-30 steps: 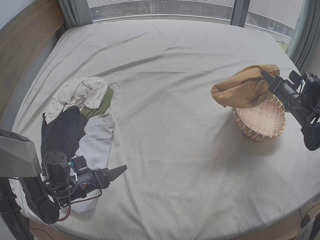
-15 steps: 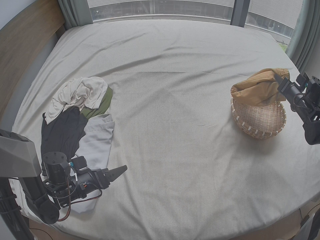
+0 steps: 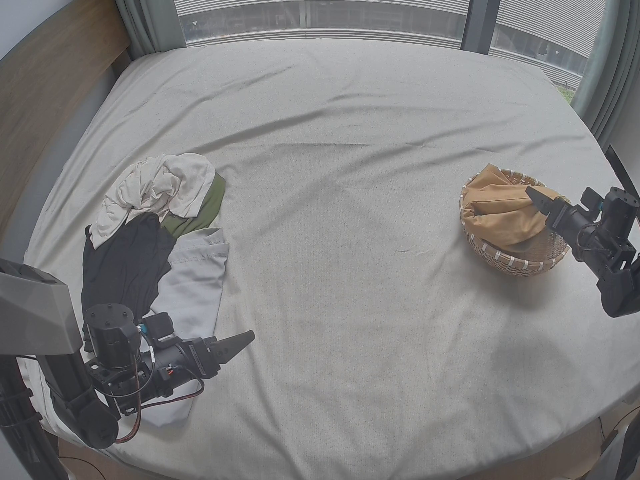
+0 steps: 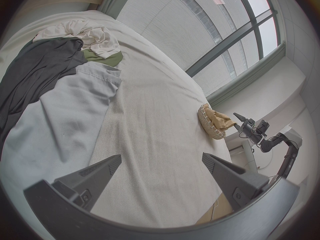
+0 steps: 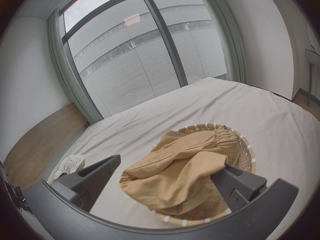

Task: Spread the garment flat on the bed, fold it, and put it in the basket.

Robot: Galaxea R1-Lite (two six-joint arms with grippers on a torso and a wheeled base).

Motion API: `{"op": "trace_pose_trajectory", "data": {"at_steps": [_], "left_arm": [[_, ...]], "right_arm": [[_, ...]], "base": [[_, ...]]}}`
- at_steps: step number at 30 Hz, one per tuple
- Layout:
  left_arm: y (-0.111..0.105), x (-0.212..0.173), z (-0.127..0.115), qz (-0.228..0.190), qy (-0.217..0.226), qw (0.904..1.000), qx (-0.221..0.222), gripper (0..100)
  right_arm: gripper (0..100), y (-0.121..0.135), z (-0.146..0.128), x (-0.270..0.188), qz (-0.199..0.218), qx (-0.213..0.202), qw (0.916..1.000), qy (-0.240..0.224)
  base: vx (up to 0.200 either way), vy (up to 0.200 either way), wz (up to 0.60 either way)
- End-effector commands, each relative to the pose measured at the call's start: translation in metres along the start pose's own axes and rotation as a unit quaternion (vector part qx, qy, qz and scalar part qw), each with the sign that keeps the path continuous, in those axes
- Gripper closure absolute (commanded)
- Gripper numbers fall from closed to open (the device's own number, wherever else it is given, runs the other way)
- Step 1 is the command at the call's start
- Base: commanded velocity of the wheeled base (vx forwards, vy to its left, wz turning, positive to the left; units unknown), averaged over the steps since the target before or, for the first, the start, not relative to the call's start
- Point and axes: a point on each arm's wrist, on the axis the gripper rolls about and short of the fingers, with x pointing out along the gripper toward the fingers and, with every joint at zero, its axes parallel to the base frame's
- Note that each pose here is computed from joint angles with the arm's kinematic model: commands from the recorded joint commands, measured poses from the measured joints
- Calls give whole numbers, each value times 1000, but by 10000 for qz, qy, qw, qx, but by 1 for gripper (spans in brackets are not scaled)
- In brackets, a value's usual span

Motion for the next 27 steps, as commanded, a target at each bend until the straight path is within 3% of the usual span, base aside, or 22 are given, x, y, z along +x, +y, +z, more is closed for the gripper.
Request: {"op": "trace_pose_trajectory", "data": {"at_steps": [1, 6, 11, 15, 19, 23, 27], "left_arm": [[-7, -4, 5, -118, -126, 9998, 53, 0], [-15, -8, 9, -268, -208, 9993, 123, 0], [-16, -9, 7, -273, -187, 9994, 131, 0], [-28, -27, 18, -497, -463, 9974, 239, 0], [-47, -62, 27, -1067, -713, 9908, 438, 0], [-60, -99, 27, -1431, -989, 9827, 637, 0], [-74, -130, 36, -1642, -1583, 9702, 819, 0]], "right_arm": [[0, 24, 16, -36, 166, -59, 9998, 47], [0, 38, 26, -61, 215, -39, 9996, 202], [0, 58, 18, -83, 503, -61, 9969, 599], [0, 87, -2, -105, 1192, -118, 9882, 955], [0, 103, -14, -136, 1725, -153, 9785, 1124], [0, 98, -15, -170, 1902, -253, 9768, 954], [0, 74, -37, -210, 1597, -243, 9818, 1003]], "base": [[0, 0, 0], [0, 0, 0], [0, 0, 0], [0, 0, 0], [0, 0, 0], [0, 0, 0], [0, 0, 0]]}}
